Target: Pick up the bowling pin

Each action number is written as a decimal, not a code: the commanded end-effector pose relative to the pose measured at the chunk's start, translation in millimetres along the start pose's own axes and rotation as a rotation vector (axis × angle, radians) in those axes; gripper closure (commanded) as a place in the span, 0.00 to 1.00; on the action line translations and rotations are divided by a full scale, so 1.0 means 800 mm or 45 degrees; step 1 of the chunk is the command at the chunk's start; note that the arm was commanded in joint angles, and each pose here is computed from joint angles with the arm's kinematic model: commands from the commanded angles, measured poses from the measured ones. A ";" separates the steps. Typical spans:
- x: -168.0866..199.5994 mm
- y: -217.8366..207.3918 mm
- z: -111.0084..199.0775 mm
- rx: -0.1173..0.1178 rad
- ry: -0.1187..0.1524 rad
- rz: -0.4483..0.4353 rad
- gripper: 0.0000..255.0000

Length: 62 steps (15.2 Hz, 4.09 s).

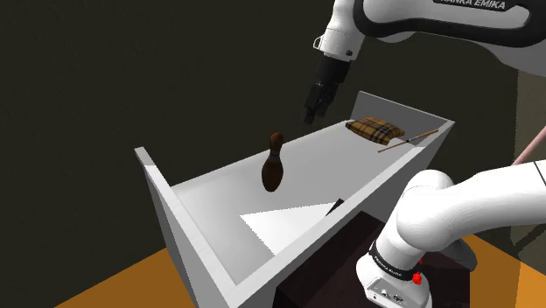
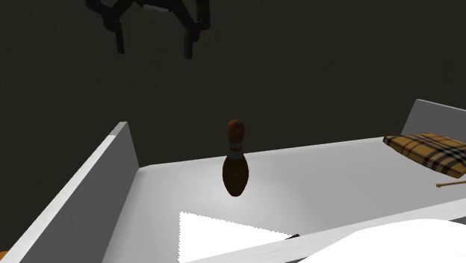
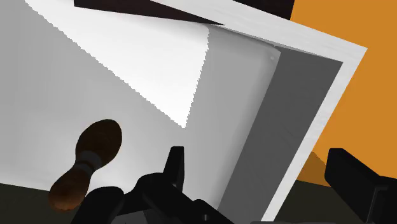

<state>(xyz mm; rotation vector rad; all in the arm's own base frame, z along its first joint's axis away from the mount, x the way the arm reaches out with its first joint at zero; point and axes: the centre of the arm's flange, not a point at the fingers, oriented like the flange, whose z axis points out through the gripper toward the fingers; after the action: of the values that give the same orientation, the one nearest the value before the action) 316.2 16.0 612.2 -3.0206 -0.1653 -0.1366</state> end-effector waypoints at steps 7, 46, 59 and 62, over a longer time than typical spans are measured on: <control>0.047 0.066 0.053 -0.029 -0.016 -0.048 0.00; 0.300 0.382 0.353 -0.170 -0.097 -0.285 0.00; 0.302 0.380 0.333 -0.170 -0.097 -0.285 1.00; 0.304 0.378 0.314 -0.170 -0.097 -0.285 1.00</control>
<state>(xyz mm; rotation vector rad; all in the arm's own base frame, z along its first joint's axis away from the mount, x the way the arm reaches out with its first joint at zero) 612.2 -227.6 348.2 -3.1315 -0.5218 -0.0496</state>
